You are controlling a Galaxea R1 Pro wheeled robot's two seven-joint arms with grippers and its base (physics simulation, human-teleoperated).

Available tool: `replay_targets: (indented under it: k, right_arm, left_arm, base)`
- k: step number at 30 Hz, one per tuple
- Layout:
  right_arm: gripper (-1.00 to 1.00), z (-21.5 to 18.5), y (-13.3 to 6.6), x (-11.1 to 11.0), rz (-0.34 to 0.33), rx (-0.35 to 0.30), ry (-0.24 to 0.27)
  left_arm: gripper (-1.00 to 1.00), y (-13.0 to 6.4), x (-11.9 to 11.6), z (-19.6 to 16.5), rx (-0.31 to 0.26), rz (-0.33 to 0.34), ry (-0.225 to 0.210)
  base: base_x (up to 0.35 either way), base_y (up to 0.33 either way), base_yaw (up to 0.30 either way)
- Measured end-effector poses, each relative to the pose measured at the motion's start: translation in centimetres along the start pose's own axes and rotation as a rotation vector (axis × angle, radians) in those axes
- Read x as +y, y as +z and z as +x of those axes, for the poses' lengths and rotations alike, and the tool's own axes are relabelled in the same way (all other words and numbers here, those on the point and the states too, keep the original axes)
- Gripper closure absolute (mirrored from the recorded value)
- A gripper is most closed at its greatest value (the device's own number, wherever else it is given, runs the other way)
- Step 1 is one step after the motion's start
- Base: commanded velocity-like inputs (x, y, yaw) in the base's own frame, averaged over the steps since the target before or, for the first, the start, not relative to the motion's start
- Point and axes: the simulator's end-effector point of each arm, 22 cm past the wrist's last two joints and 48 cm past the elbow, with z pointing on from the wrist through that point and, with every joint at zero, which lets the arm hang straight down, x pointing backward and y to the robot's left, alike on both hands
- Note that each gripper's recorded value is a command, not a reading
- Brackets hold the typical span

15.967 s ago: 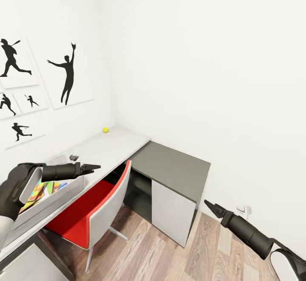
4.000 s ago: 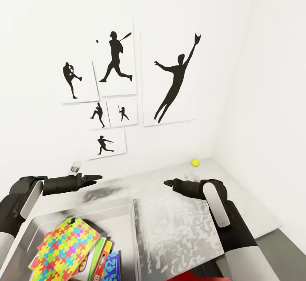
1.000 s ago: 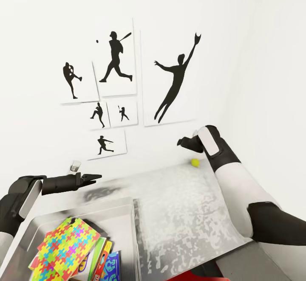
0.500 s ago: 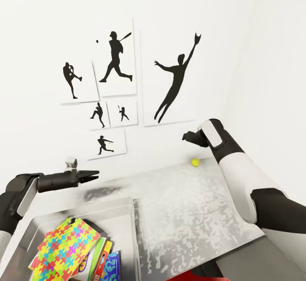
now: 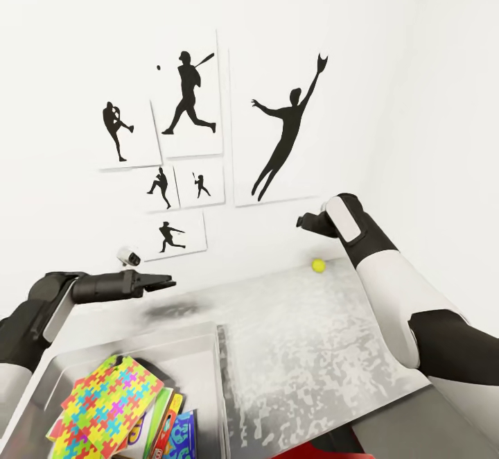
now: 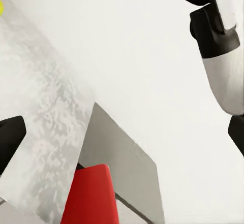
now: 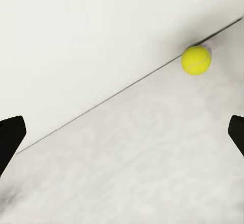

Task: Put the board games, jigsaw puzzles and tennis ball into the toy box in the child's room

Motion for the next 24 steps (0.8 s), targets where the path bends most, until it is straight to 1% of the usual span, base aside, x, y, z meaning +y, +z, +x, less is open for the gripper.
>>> replay_targets:
  k: [1, 2, 5, 6, 7, 9, 10, 11, 12, 13, 14, 15, 16, 17, 20, 24]
  right_arm:
    - [-1.00, -0.1, 0.0, 0.0, 0.000, -0.003, 0.001]
    - [-1.00, -0.1, 0.0, 0.0, 0.000, -0.004, 0.001]
    - [-1.00, -0.1, 0.0, 0.0, 0.001, -0.008, 0.002]
    - [-1.00, -0.1, 0.0, 0.0, 0.001, -0.008, 0.002]
    - [-1.00, -0.1, 0.0, 0.0, 0.002, -0.009, 0.002]
    - [-1.00, -0.1, 0.1, 0.0, 0.002, -0.009, 0.002]
    - [-1.00, -0.1, 0.1, 0.0, 0.002, -0.010, 0.003]
    - [-1.00, -0.2, 0.1, 0.0, 0.002, -0.010, 0.003]
    - [-1.00, -0.1, 0.2, 0.0, 0.002, -0.010, 0.003]
    - [-1.00, -0.1, 0.2, 0.0, 0.003, -0.010, 0.003]
    - [-1.00, -0.1, 0.3, 0.0, 0.004, -0.010, 0.002]
    - [-1.00, -0.1, 0.4, -0.1, 0.009, -0.011, 0.000]
    - [-1.00, -0.1, 0.4, -0.2, 0.012, -0.012, -0.002]
    - [-1.00, -0.2, 0.5, -0.4, 0.022, -0.017, -0.008]
    - [-1.00, -0.5, 0.7, -1.1, 0.049, -0.030, -0.023]
    - [-1.00, -0.6, 1.0, -1.9, 0.085, -0.041, -0.045]
  left_arm:
    - [-1.00, 1.2, -1.1, -0.7, 0.011, 0.024, 0.030]
    - [-1.00, 1.9, -1.7, -1.0, 0.020, 0.037, 0.044]
    - [-1.00, 6.1, -4.0, -1.2, 0.092, 0.092, 0.098]
    - [-1.00, 6.8, -4.4, -1.3, 0.104, 0.099, 0.109]
    - [-1.00, 8.0, -5.4, -1.7, 0.123, 0.112, 0.135]
    - [-1.00, 9.3, -6.4, -2.4, 0.141, 0.122, 0.168]
    - [-1.00, 10.6, -7.1, -3.1, 0.158, 0.123, 0.198]
    - [-1.00, 11.2, -7.5, -3.3, 0.169, 0.121, 0.213]
    - [-1.00, 11.9, -7.6, -3.5, 0.179, 0.117, 0.226]
    - [-1.00, 13.1, -7.9, -3.6, 0.201, 0.106, 0.248]
    - [-1.00, 13.8, -7.9, -3.5, 0.213, 0.098, 0.258]
    - [-1.00, 15.0, -7.8, -3.2, 0.237, 0.078, 0.276]
    - [-1.00, 15.6, -7.6, -3.0, 0.251, 0.065, 0.284]
    - [-1.00, 16.4, -7.3, -2.7, 0.273, 0.039, 0.299]
    - [-1.00, 17.6, -6.4, -2.2, 0.305, -0.004, 0.317]
    - [-1.00, 18.2, -5.8, -1.8, 0.323, -0.027, 0.323]
  base:
    - [0.000, 0.000, 0.000]
    - [0.000, 0.000, 0.000]
    - [0.000, 0.000, 0.000]
    - [0.000, 0.000, 0.000]
    - [0.000, 0.000, 0.000]
    - [0.000, 0.000, 0.000]
    - [0.000, 0.000, 0.000]
    - [0.000, 0.000, 0.000]
    - [0.000, 0.000, 0.000]
    - [0.000, 0.000, 0.000]
    - [0.000, 0.000, 0.000]
    - [0.000, 0.000, 0.000]
    - [0.000, 0.000, 0.000]
    - [0.000, 0.000, 0.000]
    - [0.000, 0.000, 0.000]
    - [0.000, 0.000, 0.000]
